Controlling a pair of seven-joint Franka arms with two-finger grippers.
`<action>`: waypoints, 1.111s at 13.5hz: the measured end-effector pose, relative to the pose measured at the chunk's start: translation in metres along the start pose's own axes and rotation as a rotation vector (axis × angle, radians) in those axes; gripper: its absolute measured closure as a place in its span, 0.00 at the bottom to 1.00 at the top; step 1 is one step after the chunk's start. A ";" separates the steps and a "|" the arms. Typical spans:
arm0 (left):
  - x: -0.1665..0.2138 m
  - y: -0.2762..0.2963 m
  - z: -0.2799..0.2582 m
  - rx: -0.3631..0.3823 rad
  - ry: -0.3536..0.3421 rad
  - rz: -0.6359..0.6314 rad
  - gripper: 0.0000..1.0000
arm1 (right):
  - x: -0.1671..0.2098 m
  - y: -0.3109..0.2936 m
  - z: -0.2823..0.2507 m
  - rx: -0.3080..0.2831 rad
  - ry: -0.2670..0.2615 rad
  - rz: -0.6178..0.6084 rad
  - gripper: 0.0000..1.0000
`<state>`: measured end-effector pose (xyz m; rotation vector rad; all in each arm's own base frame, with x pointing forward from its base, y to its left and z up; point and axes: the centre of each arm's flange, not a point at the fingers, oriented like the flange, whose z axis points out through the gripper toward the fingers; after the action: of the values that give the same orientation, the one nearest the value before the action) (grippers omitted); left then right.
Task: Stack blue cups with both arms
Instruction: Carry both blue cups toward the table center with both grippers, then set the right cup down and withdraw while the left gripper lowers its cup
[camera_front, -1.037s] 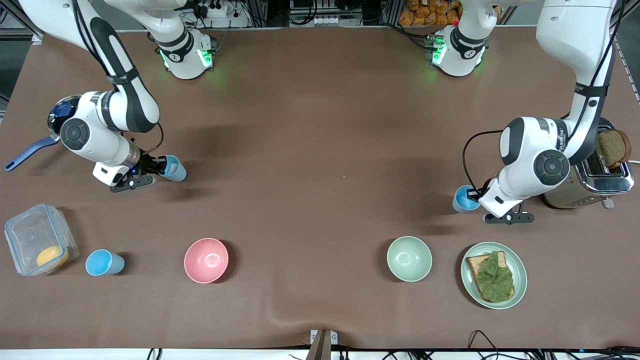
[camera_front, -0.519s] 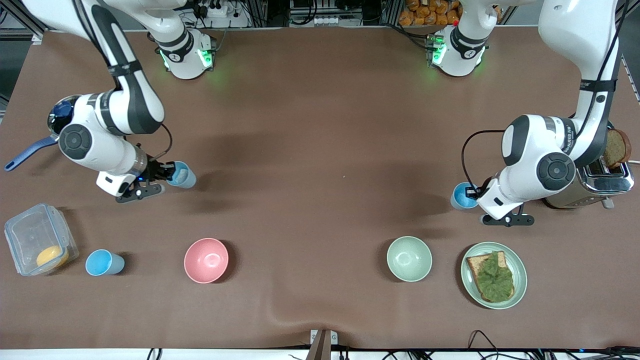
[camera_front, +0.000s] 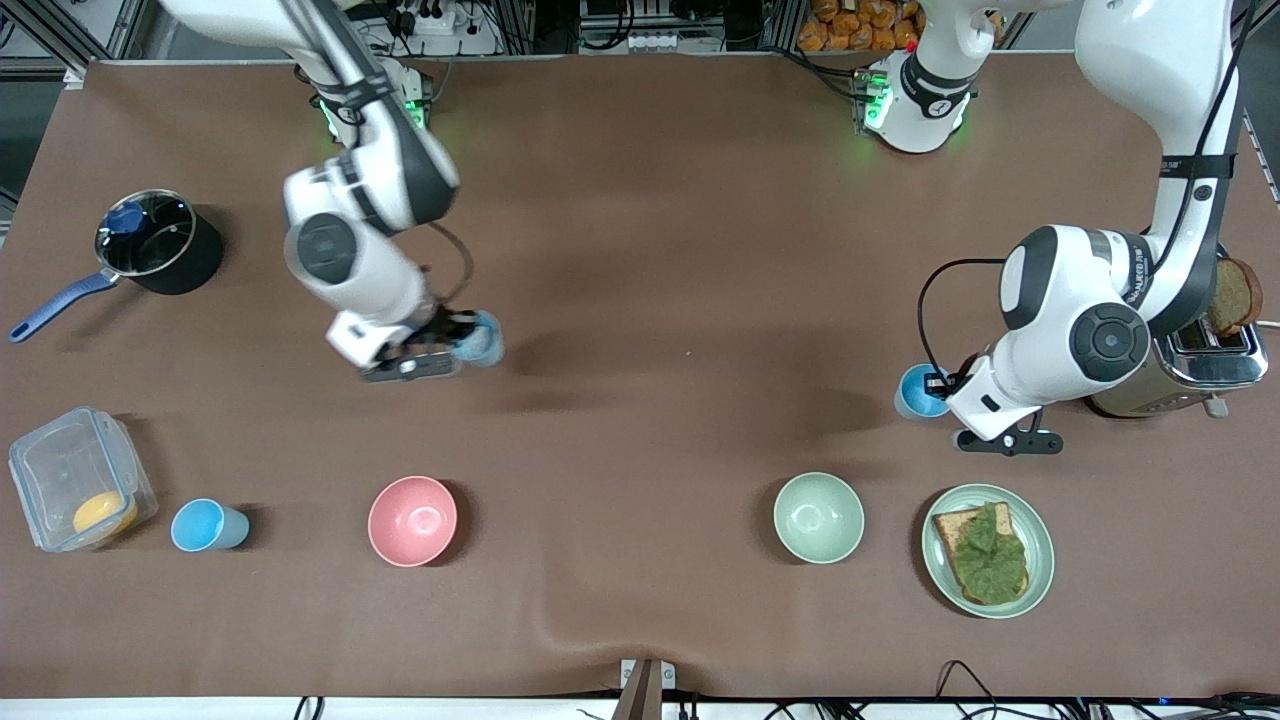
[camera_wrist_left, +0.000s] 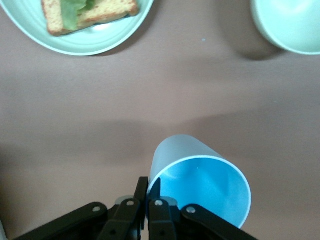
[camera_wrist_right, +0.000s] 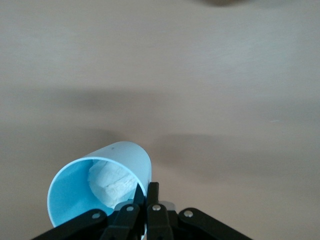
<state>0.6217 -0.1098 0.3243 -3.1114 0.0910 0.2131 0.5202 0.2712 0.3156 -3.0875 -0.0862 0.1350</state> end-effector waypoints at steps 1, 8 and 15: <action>-0.001 0.008 -0.003 -0.005 0.003 -0.009 0.96 | -0.004 -0.024 0.005 0.006 0.008 0.024 0.98; -0.018 0.092 -0.025 -0.041 0.011 -0.121 0.96 | -0.026 -0.134 0.067 0.058 0.034 0.192 0.98; -0.043 0.177 -0.033 -0.071 0.006 -0.247 0.96 | -0.016 -0.141 0.072 0.068 0.045 0.237 0.55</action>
<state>0.5732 -0.2851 0.3601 -3.1527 -0.3055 0.2041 0.4906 0.4144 0.2526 -3.0195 0.2804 0.0751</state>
